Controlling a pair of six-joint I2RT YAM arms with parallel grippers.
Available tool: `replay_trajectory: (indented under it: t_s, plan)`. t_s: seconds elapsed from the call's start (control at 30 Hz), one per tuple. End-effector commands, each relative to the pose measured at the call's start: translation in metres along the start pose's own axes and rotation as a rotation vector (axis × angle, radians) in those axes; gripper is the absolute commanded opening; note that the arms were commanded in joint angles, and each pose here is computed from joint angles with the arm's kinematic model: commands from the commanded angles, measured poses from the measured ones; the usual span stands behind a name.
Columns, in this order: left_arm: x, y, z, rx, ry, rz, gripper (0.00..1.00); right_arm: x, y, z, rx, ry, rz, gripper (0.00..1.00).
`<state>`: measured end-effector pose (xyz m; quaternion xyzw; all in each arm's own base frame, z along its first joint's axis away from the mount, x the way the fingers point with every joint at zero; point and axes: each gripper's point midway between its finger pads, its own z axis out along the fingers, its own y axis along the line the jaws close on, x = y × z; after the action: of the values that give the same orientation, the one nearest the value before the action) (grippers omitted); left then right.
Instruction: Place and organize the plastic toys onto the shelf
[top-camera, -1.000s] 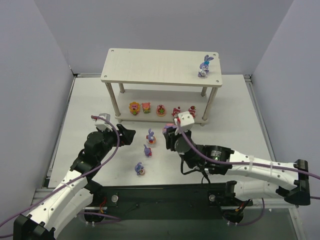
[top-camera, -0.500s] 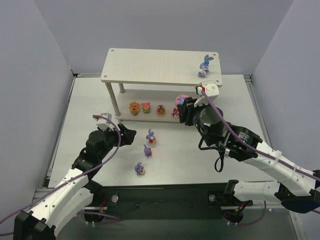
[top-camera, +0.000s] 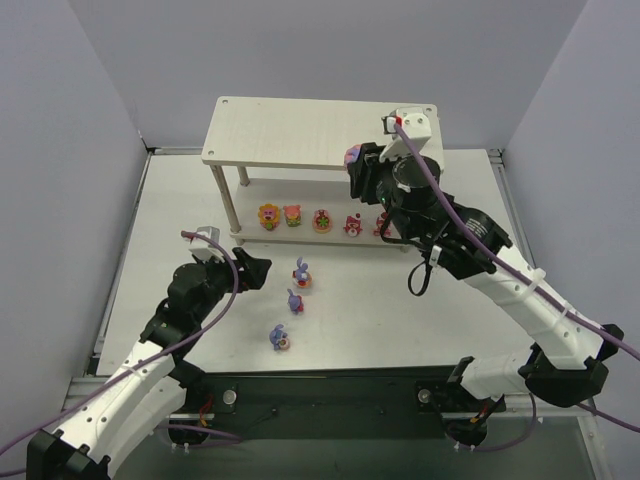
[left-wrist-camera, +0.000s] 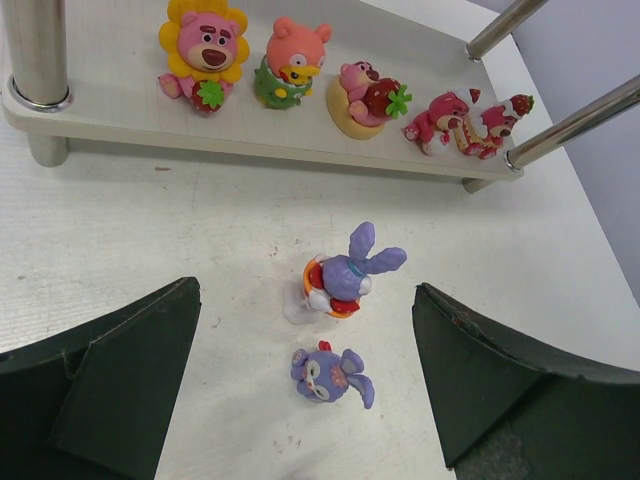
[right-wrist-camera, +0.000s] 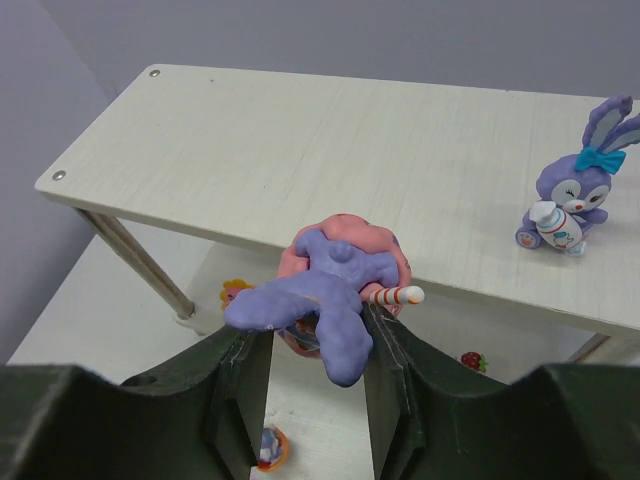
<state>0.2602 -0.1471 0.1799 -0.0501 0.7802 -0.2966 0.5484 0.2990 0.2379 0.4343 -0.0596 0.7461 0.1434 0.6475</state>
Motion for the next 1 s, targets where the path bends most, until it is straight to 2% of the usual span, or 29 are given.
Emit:
replay_trajectory:
  t_s: [0.0,0.43,0.97]
  plan:
    - [-0.011,-0.006,0.000,0.013,-0.029,0.005,0.97,-0.021,-0.006,0.011,0.009,-0.033,0.010,0.00]
    - [-0.009,-0.004,0.002,0.000,-0.026,0.007,0.97,-0.012,-0.030,0.053,0.059,0.026,0.074,0.00]
    - [-0.009,-0.002,0.003,-0.009,-0.023,0.014,0.97,-0.002,-0.030,0.081,0.072,0.110,0.120,0.04]
